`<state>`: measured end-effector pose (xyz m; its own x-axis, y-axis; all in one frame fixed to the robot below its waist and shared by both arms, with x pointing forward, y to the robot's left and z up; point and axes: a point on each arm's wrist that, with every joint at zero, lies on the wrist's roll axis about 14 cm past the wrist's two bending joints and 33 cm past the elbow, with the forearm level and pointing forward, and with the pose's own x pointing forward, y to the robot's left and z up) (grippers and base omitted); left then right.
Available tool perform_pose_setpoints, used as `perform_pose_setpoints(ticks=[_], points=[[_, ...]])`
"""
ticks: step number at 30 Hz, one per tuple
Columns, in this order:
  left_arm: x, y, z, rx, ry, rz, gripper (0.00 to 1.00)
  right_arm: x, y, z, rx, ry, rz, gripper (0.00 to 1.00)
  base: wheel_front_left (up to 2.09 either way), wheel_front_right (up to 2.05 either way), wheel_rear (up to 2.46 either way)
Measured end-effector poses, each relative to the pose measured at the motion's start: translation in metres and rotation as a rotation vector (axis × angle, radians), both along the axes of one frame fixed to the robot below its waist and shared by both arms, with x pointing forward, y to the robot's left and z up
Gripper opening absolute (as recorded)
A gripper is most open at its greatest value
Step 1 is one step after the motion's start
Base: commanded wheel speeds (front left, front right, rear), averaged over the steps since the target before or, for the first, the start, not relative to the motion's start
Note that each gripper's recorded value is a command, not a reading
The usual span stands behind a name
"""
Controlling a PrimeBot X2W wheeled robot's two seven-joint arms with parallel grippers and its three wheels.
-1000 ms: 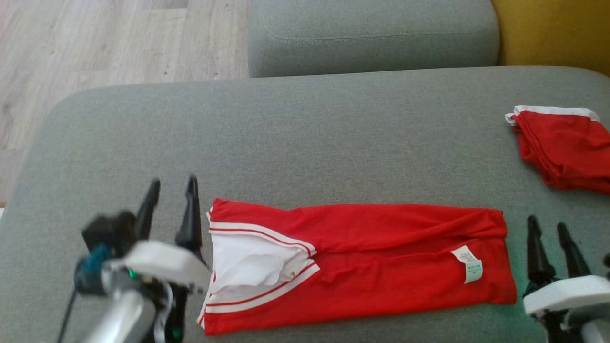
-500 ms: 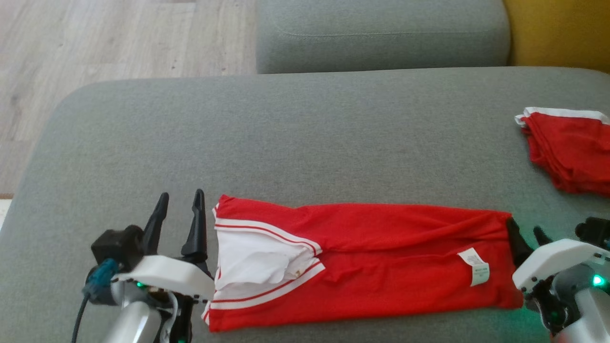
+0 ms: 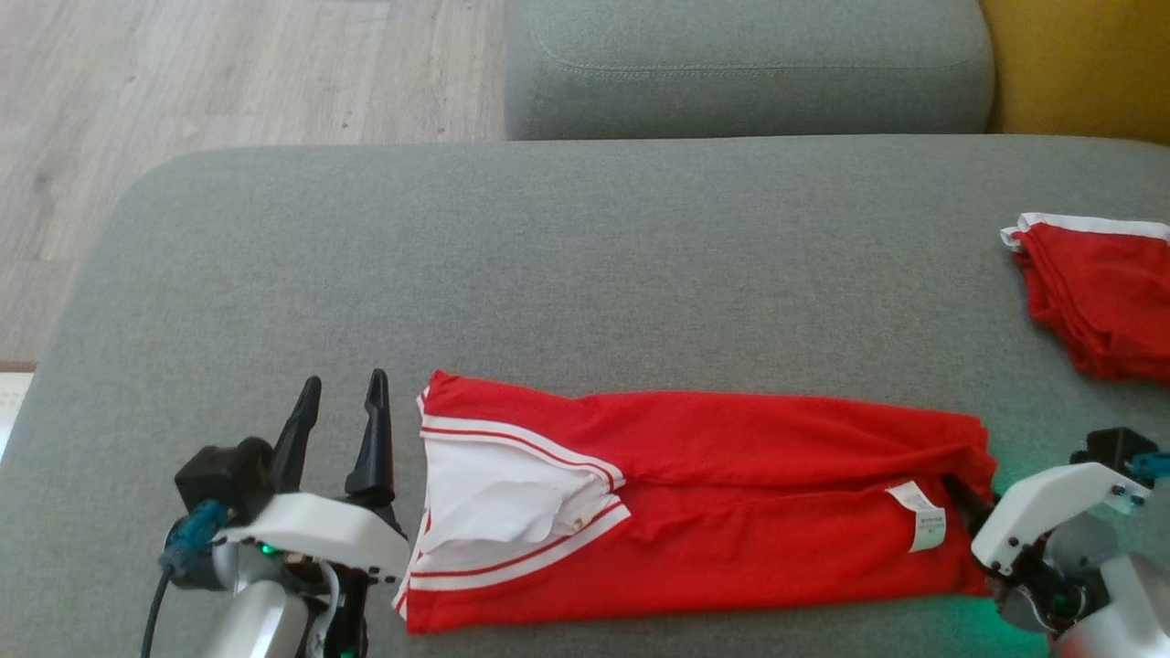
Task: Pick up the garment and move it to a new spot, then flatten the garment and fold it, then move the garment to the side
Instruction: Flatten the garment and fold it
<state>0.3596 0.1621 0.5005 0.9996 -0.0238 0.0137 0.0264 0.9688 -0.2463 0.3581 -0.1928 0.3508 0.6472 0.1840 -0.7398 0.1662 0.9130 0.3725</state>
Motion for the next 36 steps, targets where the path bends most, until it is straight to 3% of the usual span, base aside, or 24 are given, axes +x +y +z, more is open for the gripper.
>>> perform_pose_setpoints(ticks=[2, 11, 19, 22, 29, 36], points=[[0.001, 0.000, -0.001, 0.001, 0.002, -0.001, 1.00, -0.001, 0.003, 0.000, 0.014, 0.008, 0.002, 0.00, 0.00, 0.00, 0.00], [0.002, -0.006, -0.002, 0.001, 0.000, -0.015, 1.00, 0.009, 0.007, 0.016, 0.041, -0.098, -0.029, 0.00, 0.00, 0.00, 0.00], [0.000, -0.004, -0.005, 0.000, 0.008, -0.006, 1.00, 0.030, -0.077, 0.063, -0.140, -0.240, -0.099, 0.00, 0.00, 0.00, 0.00], [-0.001, -0.005, -0.006, -0.005, 0.011, -0.011, 1.00, 0.040, -0.076, 0.079, -0.138, -0.296, -0.099, 0.00, 0.00, 0.00, 0.00], [-0.006, 0.000, -0.010, -0.017, 0.022, 0.010, 1.00, 0.060, 0.004, 0.134, 0.036, -0.477, 0.029, 0.00, 0.00, 0.00, 0.00], [-0.016, 0.017, -0.012, -0.020, 0.026, 0.061, 1.00, 0.024, 0.108, 0.150, 0.260, -0.485, 0.233, 0.00, 0.00, 0.00, 0.00]])
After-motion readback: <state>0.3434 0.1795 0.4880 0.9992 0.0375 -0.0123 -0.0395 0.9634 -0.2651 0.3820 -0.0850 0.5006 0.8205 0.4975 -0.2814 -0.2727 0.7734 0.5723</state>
